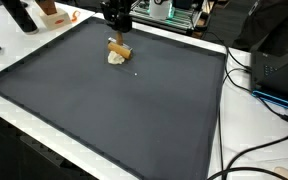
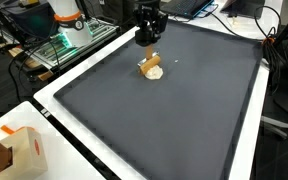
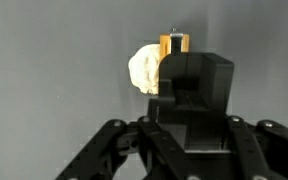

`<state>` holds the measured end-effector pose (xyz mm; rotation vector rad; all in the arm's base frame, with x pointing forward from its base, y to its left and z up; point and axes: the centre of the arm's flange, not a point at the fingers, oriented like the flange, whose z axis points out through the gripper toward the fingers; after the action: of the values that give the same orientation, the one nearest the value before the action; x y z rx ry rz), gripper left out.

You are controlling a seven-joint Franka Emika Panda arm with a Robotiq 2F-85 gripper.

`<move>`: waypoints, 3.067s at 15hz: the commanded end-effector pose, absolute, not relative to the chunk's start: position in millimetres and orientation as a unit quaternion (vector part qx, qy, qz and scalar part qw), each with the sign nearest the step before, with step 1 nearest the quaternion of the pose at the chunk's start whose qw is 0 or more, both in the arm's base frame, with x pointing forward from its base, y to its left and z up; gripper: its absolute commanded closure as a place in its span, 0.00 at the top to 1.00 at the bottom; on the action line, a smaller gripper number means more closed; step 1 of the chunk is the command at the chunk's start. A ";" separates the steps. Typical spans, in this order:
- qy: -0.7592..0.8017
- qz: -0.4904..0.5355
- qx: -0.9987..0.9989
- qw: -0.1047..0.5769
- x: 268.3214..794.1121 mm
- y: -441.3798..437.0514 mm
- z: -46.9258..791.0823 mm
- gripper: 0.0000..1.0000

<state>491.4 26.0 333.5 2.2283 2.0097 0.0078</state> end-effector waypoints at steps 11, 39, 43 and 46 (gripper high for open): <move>0.672 0.049 0.734 0.087 514.0 -2.1 349.0 0.24; 0.707 0.009 0.707 0.023 540.5 -2.8 332.9 0.24; 0.712 -0.024 0.702 -0.003 534.8 -2.9 327.1 0.24; 0.708 -0.027 0.705 -0.006 532.0 -4.4 323.5 0.24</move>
<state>532.8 0.0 325.2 2.2170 2.2139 -0.0756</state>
